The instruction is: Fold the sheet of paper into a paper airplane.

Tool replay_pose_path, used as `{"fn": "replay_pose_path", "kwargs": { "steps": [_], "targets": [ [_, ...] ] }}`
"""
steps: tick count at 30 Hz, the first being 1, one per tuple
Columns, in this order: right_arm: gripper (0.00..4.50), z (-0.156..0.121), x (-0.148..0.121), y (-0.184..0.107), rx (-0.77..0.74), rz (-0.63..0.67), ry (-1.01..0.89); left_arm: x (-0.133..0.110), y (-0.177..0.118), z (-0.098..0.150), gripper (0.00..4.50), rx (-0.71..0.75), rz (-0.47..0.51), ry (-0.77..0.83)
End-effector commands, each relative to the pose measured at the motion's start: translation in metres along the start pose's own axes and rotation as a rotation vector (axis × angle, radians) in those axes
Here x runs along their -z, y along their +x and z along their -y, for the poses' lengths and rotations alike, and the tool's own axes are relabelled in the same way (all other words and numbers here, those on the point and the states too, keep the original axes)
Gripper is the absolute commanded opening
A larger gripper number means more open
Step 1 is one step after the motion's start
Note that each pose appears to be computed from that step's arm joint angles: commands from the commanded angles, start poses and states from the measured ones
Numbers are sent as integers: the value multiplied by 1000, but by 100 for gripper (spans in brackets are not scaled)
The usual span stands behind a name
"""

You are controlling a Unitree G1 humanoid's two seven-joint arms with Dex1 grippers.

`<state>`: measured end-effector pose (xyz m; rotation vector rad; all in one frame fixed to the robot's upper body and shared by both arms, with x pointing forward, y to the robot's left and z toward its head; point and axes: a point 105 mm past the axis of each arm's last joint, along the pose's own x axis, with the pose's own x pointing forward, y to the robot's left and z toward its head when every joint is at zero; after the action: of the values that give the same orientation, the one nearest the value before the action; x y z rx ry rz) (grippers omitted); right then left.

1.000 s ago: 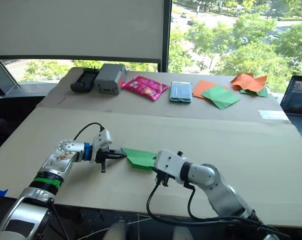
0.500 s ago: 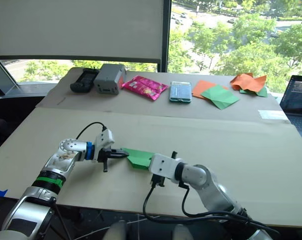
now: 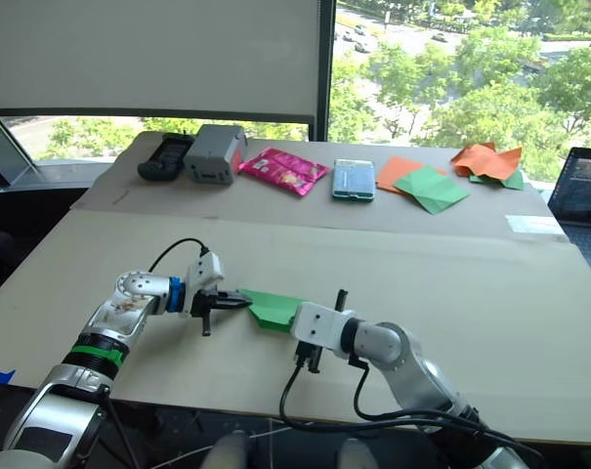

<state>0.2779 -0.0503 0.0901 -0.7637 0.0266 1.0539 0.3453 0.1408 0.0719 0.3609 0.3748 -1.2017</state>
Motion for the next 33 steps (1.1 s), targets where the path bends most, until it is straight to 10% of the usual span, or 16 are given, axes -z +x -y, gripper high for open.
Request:
{"fn": "replay_pose_path", "kwargs": {
  "steps": [1, 5, 33],
  "targets": [
    [29, 8, -21, -7, 22, 82, -30, -10, -3, -4, 0, -15, 10, 36],
    [159, 3, -22, -6, 12, 76, -76, -11, -2, -4, 0, -14, 12, 33],
    [159, 1, 7, 3, 127, -28, -154, -15, -3, -4, 0, -4, 6, 35]
  ]
}}
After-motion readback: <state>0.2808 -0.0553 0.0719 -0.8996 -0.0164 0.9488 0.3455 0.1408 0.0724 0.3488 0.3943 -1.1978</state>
